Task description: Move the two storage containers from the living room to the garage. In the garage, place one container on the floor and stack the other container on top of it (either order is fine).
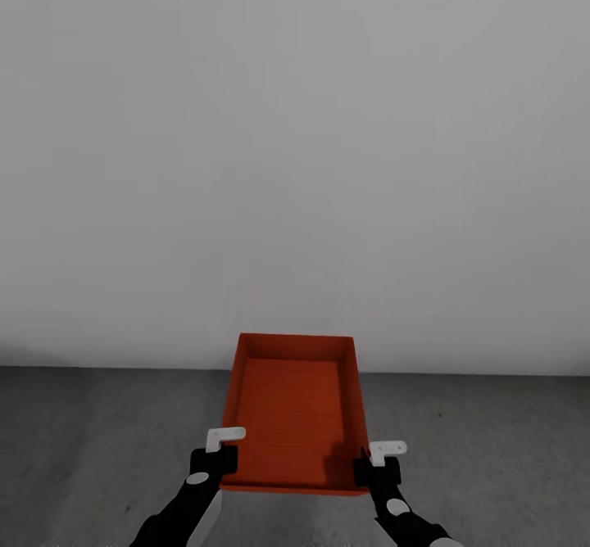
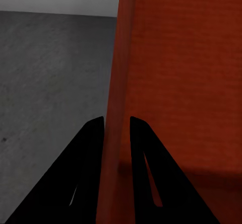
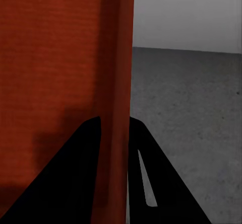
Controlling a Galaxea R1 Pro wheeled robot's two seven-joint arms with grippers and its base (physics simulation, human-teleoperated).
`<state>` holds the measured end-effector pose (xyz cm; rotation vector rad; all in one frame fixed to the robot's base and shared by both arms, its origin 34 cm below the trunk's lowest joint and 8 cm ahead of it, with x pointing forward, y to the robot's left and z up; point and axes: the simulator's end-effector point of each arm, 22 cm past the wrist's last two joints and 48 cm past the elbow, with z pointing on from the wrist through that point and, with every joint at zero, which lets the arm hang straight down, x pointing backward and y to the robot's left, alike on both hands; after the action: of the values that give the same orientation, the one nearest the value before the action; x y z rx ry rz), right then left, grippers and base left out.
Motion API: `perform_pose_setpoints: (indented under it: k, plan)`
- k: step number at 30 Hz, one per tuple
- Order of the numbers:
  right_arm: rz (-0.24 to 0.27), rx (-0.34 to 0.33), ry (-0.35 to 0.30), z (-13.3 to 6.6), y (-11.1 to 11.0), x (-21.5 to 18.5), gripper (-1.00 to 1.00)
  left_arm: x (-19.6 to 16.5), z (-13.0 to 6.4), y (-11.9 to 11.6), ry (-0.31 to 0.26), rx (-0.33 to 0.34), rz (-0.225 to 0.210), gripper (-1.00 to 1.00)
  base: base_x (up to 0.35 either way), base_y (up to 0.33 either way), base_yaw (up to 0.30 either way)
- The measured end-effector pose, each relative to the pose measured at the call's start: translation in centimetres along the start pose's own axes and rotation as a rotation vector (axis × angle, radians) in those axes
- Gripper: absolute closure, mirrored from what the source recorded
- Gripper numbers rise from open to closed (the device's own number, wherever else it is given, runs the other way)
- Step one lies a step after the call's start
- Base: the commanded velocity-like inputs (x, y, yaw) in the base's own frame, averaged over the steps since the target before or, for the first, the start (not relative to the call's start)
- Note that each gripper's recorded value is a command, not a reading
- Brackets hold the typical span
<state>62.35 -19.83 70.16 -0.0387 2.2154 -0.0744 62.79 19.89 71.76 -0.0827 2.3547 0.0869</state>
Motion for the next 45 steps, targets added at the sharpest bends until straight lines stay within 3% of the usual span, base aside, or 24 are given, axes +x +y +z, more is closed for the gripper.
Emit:
perform_pose_setpoints:
  k: [45]
  plan:
    - [-0.003, -0.004, 0.075, 0.6, 0.2, 4.0, 1.00, 3.8, 1.2, 0.0, 0.075, -0.003, 0.006, 1.00, 0.000, 0.000, 0.000]
